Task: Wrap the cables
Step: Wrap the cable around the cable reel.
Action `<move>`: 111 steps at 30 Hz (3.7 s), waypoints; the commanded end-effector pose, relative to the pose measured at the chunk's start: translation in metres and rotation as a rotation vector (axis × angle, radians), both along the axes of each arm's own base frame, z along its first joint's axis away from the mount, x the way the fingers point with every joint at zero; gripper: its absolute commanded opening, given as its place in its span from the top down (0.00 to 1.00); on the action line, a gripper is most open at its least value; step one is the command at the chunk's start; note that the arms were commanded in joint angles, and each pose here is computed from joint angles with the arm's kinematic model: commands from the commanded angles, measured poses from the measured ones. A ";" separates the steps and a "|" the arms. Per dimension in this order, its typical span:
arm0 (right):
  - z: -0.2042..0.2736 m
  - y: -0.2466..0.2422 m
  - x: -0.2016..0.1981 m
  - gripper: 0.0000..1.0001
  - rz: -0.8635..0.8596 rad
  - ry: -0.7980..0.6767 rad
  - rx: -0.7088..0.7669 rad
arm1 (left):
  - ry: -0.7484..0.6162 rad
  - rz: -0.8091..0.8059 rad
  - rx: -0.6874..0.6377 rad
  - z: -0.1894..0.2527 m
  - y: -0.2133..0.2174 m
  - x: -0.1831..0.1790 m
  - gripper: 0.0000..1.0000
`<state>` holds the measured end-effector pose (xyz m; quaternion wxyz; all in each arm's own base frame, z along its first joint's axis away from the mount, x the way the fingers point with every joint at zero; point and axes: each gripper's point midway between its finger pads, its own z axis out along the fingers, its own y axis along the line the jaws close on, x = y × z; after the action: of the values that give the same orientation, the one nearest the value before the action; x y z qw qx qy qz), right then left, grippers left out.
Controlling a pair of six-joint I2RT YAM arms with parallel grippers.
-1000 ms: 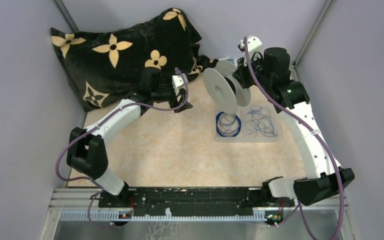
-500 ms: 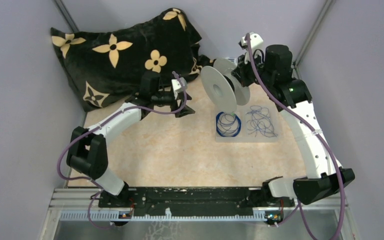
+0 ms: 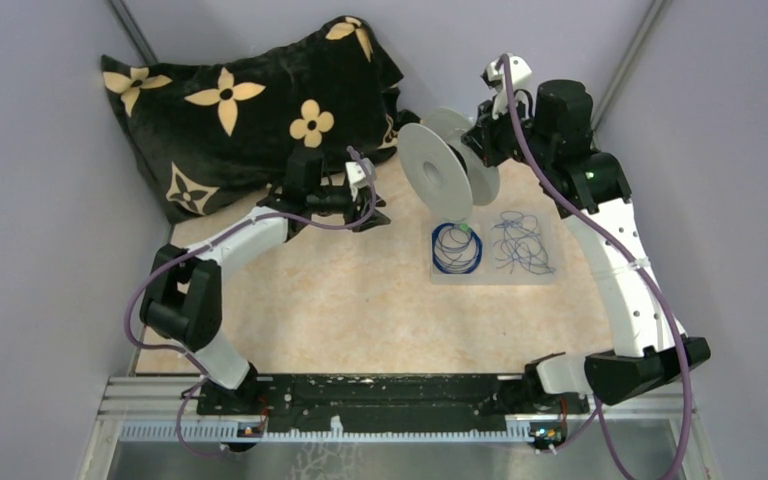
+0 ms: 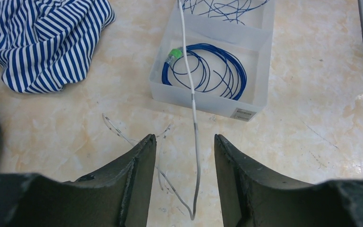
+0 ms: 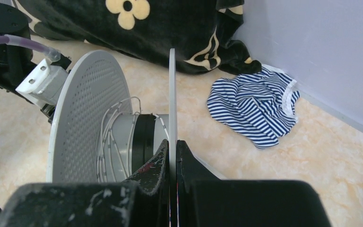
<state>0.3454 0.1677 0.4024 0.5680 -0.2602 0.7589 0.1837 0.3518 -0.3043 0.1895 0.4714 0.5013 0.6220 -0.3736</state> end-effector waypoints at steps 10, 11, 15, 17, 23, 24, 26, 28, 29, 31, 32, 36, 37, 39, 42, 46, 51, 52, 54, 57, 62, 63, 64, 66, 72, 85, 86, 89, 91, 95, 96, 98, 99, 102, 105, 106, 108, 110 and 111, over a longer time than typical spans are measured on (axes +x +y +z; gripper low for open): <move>0.035 0.005 0.005 1.00 0.003 -0.108 0.052 | 0.001 -0.007 -0.013 -0.008 0.018 0.008 0.44; 0.035 0.005 0.005 1.00 0.004 -0.109 0.053 | 0.003 -0.010 -0.013 -0.009 0.018 0.007 0.45; 0.036 0.004 0.008 1.00 -0.005 -0.112 0.049 | 0.019 -0.021 -0.011 -0.014 0.020 0.006 0.51; 0.036 0.004 0.010 1.00 -0.008 -0.114 0.047 | 0.032 -0.028 -0.011 -0.017 0.019 0.004 0.59; 0.041 0.008 0.011 1.00 0.001 -0.109 0.072 | 0.054 -0.030 -0.004 -0.024 0.019 0.005 0.88; 0.041 0.009 0.012 1.00 0.004 -0.105 0.079 | 0.055 -0.025 -0.004 -0.023 0.019 0.007 0.93; 0.044 0.011 0.012 1.00 0.006 -0.100 0.095 | 0.054 -0.012 0.003 -0.025 0.018 0.011 0.99; 0.048 0.012 0.013 1.00 -0.003 -0.096 0.116 | 0.052 0.023 0.015 -0.028 0.019 0.020 1.00; 0.049 0.012 0.014 1.00 -0.012 -0.092 0.129 | 0.055 0.030 0.019 -0.029 0.019 0.023 1.00; 0.053 0.012 0.018 1.00 -0.030 -0.090 0.154 | 0.066 0.032 0.024 -0.031 0.018 0.025 1.00; 0.054 0.012 0.021 1.00 -0.043 -0.085 0.168 | 0.073 0.030 0.027 -0.032 0.017 0.026 1.00; 0.058 0.011 0.033 1.00 -0.098 -0.073 0.215 | 0.082 0.012 0.054 -0.038 0.015 0.021 1.00; 0.059 0.011 0.036 1.00 -0.108 -0.071 0.225 | 0.075 0.009 0.065 -0.039 0.014 0.019 1.00; 0.059 0.012 0.044 1.00 -0.122 -0.070 0.239 | 0.053 -0.006 0.091 -0.041 0.013 0.015 1.00; 0.059 0.012 0.058 1.00 -0.148 -0.070 0.242 | 0.028 -0.030 0.132 -0.046 0.012 0.008 1.00; 0.051 0.015 0.072 1.00 -0.172 -0.044 0.256 | -0.006 -0.056 0.181 -0.053 0.009 -0.004 1.00; 0.035 0.006 0.087 1.00 -0.256 -0.037 0.245 | -0.071 -0.130 0.253 -0.053 -0.006 -0.026 1.00; 0.034 0.002 0.089 1.00 -0.279 -0.047 0.238 | -0.078 -0.150 0.263 -0.052 -0.009 -0.032 1.00; 0.030 -0.004 0.094 1.00 -0.314 -0.068 0.231 | -0.089 -0.180 0.276 -0.049 -0.016 -0.042 1.00; 0.025 -0.010 0.096 1.00 -0.346 -0.085 0.225 | -0.113 -0.217 0.291 -0.041 -0.030 -0.053 1.00; 0.012 -0.014 0.096 1.00 -0.370 -0.078 0.219 | -0.104 -0.249 0.287 -0.024 -0.056 -0.063 0.99; 0.009 -0.015 0.096 1.00 -0.373 -0.075 0.220 | -0.092 -0.243 0.279 -0.019 -0.063 -0.062 0.99; 0.007 -0.015 0.095 1.00 -0.377 -0.075 0.221 | -0.081 -0.237 0.272 -0.016 -0.066 -0.062 0.98; 0.002 -0.017 0.095 1.00 -0.386 -0.073 0.218 | -0.056 -0.224 0.257 -0.010 -0.073 -0.061 0.97; -0.014 -0.019 0.098 1.00 -0.401 -0.054 0.203 | 0.002 -0.176 0.209 0.012 -0.091 -0.053 0.95; -0.044 -0.012 0.107 1.00 -0.389 0.003 0.166 | -0.013 0.005 0.154 0.061 -0.099 -0.021 0.91; -0.046 -0.011 0.107 1.00 -0.387 0.006 0.164 | -0.017 0.016 0.152 0.063 -0.099 -0.019 0.91; -0.049 -0.010 0.107 1.00 -0.380 0.013 0.162 | -0.025 0.032 0.152 0.067 -0.100 -0.015 0.96; -0.051 -0.010 0.107 1.00 -0.381 0.016 0.157 | -0.035 0.028 0.144 0.072 -0.101 -0.016 0.99; -0.058 -0.011 0.107 1.00 -0.385 0.025 0.149 | -0.053 0.006 0.117 0.086 -0.108 -0.022 1.00; -0.059 -0.011 0.107 1.00 -0.384 0.027 0.150 | -0.058 -0.005 0.112 0.089 -0.111 -0.025 1.00; -0.059 -0.011 0.106 1.00 -0.382 0.026 0.154 | -0.067 -0.027 0.109 0.090 -0.115 -0.031 1.00; -0.060 -0.010 0.106 1.00 -0.381 0.028 0.156 | -0.075 -0.038 0.107 0.092 -0.118 -0.034 1.00; -0.062 -0.009 0.104 1.00 -0.375 0.036 0.161 | -0.095 -0.041 0.102 0.096 -0.123 -0.034 1.00; -0.066 -0.008 0.102 1.00 -0.371 0.042 0.161 | -0.096 -0.001 0.087 0.103 -0.125 -0.028 1.00; -0.068 -0.008 0.101 1.00 -0.371 0.043 0.159 | -0.099 0.019 0.082 0.106 -0.124 -0.024 1.00; -0.072 -0.009 0.100 1.00 -0.370 0.048 0.154 | -0.108 0.055 0.070 0.112 -0.124 -0.018 1.00; -0.075 -0.008 0.098 1.00 -0.364 0.054 0.149 | -0.110 0.090 0.066 0.117 -0.124 -0.011 1.00; -0.076 -0.008 0.097 1.00 -0.361 0.056 0.149 | -0.117 0.109 0.067 0.120 -0.124 -0.007 1.00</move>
<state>0.4439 0.1512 0.2804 0.5317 -0.0726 0.8362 0.1127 0.3243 -0.4231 0.2820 0.4670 0.5350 0.6306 -0.3130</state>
